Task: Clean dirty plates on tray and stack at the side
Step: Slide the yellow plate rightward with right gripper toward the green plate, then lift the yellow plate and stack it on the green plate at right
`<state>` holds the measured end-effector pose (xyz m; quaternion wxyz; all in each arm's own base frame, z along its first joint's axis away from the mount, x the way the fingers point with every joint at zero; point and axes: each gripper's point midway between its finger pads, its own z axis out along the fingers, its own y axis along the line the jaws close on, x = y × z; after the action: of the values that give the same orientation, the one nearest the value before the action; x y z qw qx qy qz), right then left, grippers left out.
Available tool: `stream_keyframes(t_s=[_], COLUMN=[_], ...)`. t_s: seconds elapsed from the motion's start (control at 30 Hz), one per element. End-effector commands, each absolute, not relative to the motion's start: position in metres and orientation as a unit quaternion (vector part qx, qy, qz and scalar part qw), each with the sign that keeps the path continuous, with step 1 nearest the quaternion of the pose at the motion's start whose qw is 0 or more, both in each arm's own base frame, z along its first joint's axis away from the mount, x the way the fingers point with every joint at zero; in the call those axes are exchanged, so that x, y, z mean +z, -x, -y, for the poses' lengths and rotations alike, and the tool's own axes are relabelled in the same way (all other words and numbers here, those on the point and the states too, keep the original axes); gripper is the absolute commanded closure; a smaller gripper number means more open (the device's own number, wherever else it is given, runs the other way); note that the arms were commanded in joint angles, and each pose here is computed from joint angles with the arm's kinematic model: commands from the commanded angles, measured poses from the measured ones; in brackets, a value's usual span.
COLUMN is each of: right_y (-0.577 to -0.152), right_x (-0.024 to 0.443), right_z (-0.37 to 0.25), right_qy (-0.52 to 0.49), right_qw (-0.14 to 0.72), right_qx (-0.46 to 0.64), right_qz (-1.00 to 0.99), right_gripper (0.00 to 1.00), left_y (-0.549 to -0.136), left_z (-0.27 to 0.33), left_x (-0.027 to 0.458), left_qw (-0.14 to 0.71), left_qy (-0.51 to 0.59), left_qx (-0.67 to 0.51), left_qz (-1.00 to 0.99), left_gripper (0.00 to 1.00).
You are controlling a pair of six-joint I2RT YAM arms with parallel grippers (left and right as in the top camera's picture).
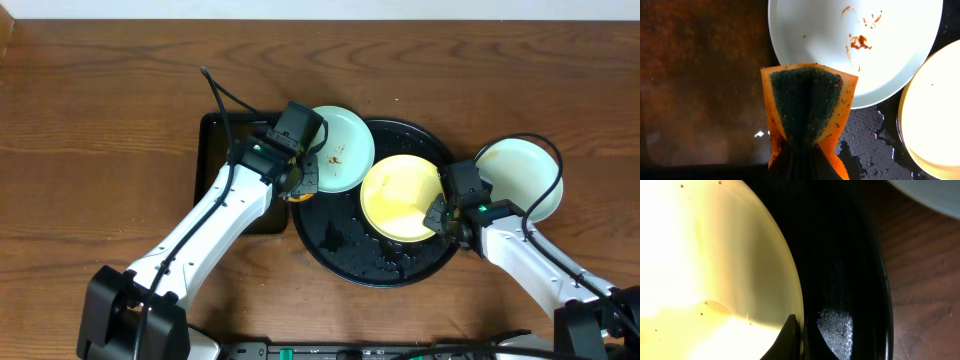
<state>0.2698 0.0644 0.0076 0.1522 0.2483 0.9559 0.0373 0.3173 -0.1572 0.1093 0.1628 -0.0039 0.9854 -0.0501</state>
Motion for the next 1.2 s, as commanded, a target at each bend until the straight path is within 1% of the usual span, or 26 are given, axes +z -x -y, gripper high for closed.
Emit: stream_keyframes(t_s=[0.0,0.2,0.37,0.67,0.77,0.9,1.03,1.1,1.17], right_y=[-0.277,-0.295,-0.301,-0.316,-0.326,-0.338,-0.332,-0.329,-0.326], right_x=[0.019,0.081,0.119,0.158,0.174,0.207,0.217,0.22,0.225], right_z=[-0.056,-0.045,-0.035,-0.009,-0.013,-0.035,-0.063,-0.067,-0.063], right_qy=[-0.2,-0.134,-0.071,0.026,0.081,0.168,0.232,0.24,0.226], right_qw=[0.183,0.3,0.368,0.43,0.455,0.496,0.502,0.501,0.499], right_qx=[0.023,0.008,-0.028,-0.156,-0.191,-0.254,-0.286,-0.303,-0.326], right_qz=[-0.962,-0.944,-0.927,-0.889,-0.866,-0.813,-0.783,-0.775,-0.77], right_gripper=[0.99,0.99,0.99,0.99,0.99,0.99,0.99,0.99,0.99], left_y=[-0.318,-0.318,-0.318,-0.318,-0.318,-0.318,-0.318,-0.318,-0.318], left_z=[0.152,0.152,0.152,0.152,0.152,0.152,0.153,0.153,0.153], left_x=[0.114,0.114,0.114,0.114,0.114,0.114,0.114,0.114,0.114], left_qw=[0.171,0.171,0.171,0.171,0.171,0.172,0.172,0.172,0.172], left_qy=[0.004,0.004,0.005,0.005,0.005,0.005,0.005,0.005,0.005], left_qx=[-0.043,-0.043,-0.043,-0.043,-0.043,-0.043,-0.043,-0.043,-0.043], left_qz=[-0.984,-0.984,-0.984,-0.984,-0.984,-0.984,-0.984,-0.984,-0.984], left_gripper=[0.92,0.91,0.92,0.91,0.92,0.91,0.91,0.91,0.91])
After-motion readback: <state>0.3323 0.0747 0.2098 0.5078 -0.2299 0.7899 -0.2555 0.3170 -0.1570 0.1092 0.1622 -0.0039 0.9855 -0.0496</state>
